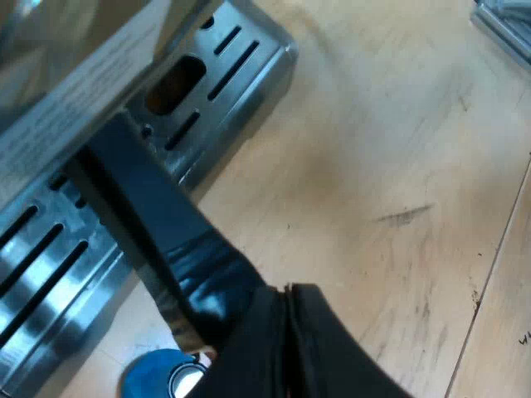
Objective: Put the handle in the coffee machine
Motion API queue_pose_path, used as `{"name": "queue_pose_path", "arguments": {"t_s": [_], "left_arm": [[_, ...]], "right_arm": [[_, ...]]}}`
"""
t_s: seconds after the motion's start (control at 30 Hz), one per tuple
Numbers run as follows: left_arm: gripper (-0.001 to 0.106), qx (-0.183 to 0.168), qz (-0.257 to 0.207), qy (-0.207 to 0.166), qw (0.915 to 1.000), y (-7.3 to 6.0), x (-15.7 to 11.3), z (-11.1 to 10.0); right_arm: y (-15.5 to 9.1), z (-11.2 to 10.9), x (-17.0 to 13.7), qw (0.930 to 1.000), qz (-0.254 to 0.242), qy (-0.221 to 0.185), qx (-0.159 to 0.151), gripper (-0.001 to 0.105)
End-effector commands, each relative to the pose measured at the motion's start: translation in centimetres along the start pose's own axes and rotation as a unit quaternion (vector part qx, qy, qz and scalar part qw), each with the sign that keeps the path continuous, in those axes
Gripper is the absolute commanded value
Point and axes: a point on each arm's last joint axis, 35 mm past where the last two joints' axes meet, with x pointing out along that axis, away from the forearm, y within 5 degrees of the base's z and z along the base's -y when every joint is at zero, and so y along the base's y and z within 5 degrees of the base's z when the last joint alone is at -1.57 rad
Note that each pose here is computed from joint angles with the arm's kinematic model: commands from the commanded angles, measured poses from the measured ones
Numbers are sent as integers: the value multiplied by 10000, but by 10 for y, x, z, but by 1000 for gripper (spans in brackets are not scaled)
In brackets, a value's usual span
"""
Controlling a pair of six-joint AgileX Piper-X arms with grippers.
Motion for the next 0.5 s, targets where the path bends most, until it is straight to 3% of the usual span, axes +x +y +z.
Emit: {"name": "queue_pose_path", "arguments": {"t_s": [0.03, 0.3, 0.5], "left_arm": [[0, 83, 45, -85, 9999, -4, -3, 1], [0, 310, 338, -275, 9986, -17, -18, -2], [0, 476, 632, -401, 9961, -29, -29, -5]], "right_arm": [[-1, 3, -1, 10000, -57, -55, 18, 64], [-2, 11, -1, 9999, -18, -144, 56, 64], [-5, 31, -2, 9997, 237, -102, 13, 76]]}}
